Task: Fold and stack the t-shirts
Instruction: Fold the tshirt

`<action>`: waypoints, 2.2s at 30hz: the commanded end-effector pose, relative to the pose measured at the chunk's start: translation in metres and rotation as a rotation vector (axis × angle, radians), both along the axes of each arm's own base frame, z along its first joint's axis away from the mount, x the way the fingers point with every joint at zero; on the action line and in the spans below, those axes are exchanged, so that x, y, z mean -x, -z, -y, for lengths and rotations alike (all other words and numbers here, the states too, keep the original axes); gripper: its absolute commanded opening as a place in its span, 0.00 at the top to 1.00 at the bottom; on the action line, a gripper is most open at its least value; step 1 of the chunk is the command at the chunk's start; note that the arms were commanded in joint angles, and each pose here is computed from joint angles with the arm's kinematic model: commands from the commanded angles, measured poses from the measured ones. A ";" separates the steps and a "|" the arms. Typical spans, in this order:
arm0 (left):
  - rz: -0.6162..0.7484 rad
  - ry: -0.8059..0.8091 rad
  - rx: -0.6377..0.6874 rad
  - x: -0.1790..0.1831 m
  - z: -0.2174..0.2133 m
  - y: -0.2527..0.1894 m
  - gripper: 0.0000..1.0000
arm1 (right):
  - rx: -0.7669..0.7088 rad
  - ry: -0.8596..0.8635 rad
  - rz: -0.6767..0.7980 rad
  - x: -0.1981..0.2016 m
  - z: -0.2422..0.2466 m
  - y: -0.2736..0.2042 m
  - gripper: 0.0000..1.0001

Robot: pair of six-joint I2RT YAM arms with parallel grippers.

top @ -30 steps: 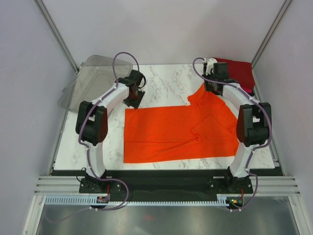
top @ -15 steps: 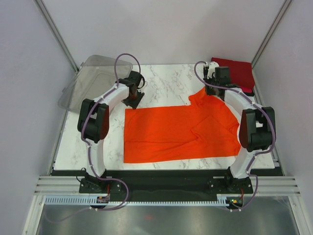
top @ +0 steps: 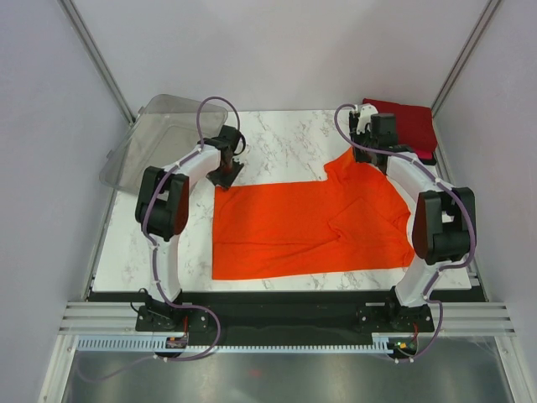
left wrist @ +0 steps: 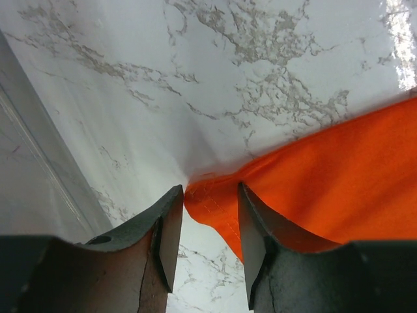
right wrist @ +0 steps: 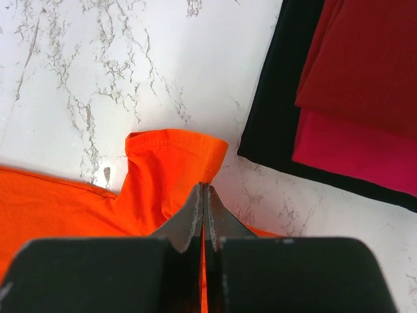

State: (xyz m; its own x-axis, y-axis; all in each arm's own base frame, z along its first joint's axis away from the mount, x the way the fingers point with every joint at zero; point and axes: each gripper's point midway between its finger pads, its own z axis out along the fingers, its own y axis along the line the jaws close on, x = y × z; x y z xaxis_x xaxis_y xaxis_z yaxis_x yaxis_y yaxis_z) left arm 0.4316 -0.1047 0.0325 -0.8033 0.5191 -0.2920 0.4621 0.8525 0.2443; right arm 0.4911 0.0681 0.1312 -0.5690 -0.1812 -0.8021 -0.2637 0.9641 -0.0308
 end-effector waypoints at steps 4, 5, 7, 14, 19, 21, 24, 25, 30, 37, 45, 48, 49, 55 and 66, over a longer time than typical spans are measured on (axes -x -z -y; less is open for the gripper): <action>0.012 0.039 -0.007 -0.014 0.001 0.007 0.55 | -0.010 -0.011 0.064 0.002 -0.003 -0.020 1.00; 0.008 0.036 0.002 -0.013 0.003 0.008 0.55 | -0.008 -0.013 0.060 0.002 -0.004 -0.018 1.00; -0.006 0.037 0.003 -0.011 0.002 0.013 0.59 | -0.006 -0.013 0.058 0.003 -0.004 -0.016 1.00; 0.033 0.024 0.029 -0.017 0.008 -0.003 0.97 | 0.009 0.017 0.051 0.005 0.002 -0.012 1.00; 0.067 0.000 0.054 -0.020 0.019 -0.021 0.98 | 0.015 0.141 0.046 0.006 0.018 -0.010 1.00; 0.076 0.002 0.048 -0.015 0.022 -0.026 0.98 | 0.002 0.152 0.042 0.009 0.018 -0.008 1.00; 0.084 -0.014 0.040 -0.007 0.017 -0.030 0.98 | 0.009 0.197 0.047 0.014 0.025 -0.007 1.00; 0.088 -0.017 0.038 -0.005 0.016 -0.032 0.98 | 0.014 0.214 0.064 0.014 0.028 -0.011 1.00; 0.109 -0.026 0.037 0.006 0.009 -0.037 0.98 | 0.068 0.312 0.051 0.025 0.052 -0.002 1.00; 0.144 -0.054 0.040 0.015 0.003 -0.047 0.98 | 0.031 0.394 0.102 0.039 0.067 -0.016 1.00; 0.138 -0.066 0.080 0.034 0.003 -0.052 0.98 | -0.002 0.471 0.123 0.058 0.074 -0.027 1.00; 0.132 -0.077 0.089 0.040 0.003 -0.050 0.98 | -0.007 0.495 0.145 0.070 0.079 -0.034 1.00; 0.133 -0.088 0.093 0.041 0.002 -0.051 0.98 | -0.005 0.505 0.144 0.073 0.081 -0.034 1.00; 0.140 -0.107 0.103 0.054 0.005 -0.059 0.98 | -0.060 0.574 0.138 0.095 0.095 -0.037 1.00; 0.142 -0.070 0.111 0.082 0.025 -0.067 0.98 | -0.215 0.620 0.119 0.132 0.090 -0.038 1.00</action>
State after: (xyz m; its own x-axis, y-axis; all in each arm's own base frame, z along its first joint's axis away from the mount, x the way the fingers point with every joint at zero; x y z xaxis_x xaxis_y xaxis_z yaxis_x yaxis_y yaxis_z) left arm 0.3538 -0.1280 0.0832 -0.7827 0.4658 -0.4129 0.4167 0.8848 0.2084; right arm 0.3710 -0.0246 0.1654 -0.4529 0.2551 -0.8543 0.3096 0.9436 0.1176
